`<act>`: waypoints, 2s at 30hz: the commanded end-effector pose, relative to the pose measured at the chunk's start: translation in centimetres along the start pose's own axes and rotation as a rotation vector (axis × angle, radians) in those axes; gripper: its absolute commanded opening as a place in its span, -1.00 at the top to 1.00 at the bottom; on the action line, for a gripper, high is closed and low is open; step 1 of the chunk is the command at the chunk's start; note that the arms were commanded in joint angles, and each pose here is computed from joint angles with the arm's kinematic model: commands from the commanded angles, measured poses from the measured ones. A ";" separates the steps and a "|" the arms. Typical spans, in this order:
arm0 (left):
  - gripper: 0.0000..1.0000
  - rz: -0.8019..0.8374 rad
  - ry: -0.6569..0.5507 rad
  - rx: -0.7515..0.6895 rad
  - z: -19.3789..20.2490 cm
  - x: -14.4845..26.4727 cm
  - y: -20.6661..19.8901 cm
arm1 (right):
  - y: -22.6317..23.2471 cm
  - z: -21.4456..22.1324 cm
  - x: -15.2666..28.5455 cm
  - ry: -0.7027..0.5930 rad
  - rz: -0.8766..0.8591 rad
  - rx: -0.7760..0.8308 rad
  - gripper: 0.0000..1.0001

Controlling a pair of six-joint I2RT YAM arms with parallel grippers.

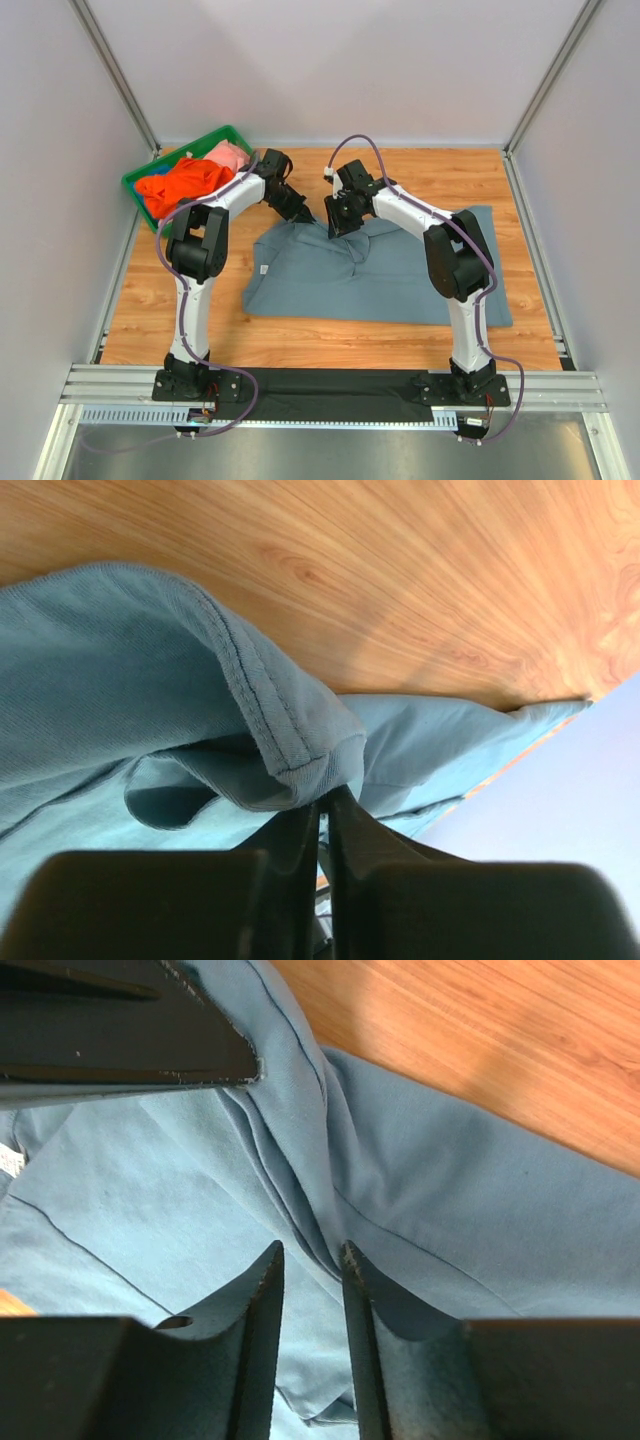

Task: Fold and stack the t-shirts
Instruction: Fold the tshirt

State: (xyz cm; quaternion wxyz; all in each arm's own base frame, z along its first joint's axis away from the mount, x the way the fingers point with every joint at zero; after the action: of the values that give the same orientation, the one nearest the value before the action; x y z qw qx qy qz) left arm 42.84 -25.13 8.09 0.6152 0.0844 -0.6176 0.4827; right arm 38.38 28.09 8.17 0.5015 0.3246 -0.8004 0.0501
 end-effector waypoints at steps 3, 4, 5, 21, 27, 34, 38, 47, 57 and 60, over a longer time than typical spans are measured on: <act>1.00 0.064 -0.002 -0.051 0.7 2.3 -2.1 | -0.9 -3.1 2.8 -0.094 0.040 -0.102 0.28; 1.00 0.080 -0.005 -0.069 0.8 2.9 -2.6 | -2.1 -3.7 4.1 -0.123 0.068 -0.204 0.26; 1.00 0.097 -0.010 -0.093 1.1 3.8 -3.1 | -3.1 -3.8 4.9 -0.128 0.103 -0.259 0.23; 1.00 0.197 -0.124 -0.254 0.0 9.3 -5.4 | -29.1 4.7 17.8 -0.086 0.790 -1.239 0.20; 1.00 0.231 -0.115 -0.248 -1.1 8.4 -6.9 | -34.6 4.2 19.0 -0.183 0.848 -1.295 0.20; 1.00 0.237 -0.121 -0.249 -3.2 6.2 -7.5 | -38.4 5.7 16.6 -0.198 0.835 -1.397 0.22; 0.93 0.245 -0.118 -0.244 -4.5 4.8 -7.6 | -40.1 5.9 15.8 -0.223 0.854 -1.392 0.22; 0.59 0.234 -0.104 -0.248 -5.5 2.9 -7.1 | -41.3 6.4 14.1 -0.239 0.832 -1.413 0.22; 0.35 0.220 -0.112 -0.239 -6.0 2.0 -7.0 | -41.2 6.8 14.2 -0.231 0.846 -1.400 0.22; 0.29 0.158 -0.148 -0.208 -6.7 1.9 -6.4 | -41.0 6.9 14.3 -0.229 0.846 -1.401 0.23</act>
State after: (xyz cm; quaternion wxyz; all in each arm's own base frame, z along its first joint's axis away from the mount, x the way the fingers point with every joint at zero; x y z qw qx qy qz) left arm 50.44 -23.22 10.40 0.5462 -0.0059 -0.6977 0.4635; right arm 51.84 -13.08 5.56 0.4647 -0.3830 -0.7373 -0.3063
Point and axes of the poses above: each gripper's point midway between its finger pads, its own x axis back along the fingers, its own y axis along the line the jaws close on, z = x × y, the point moved 3 cm from there along x, back along the fingers, and after that the axes turned 9 degrees about x, right-handed, at the moved point
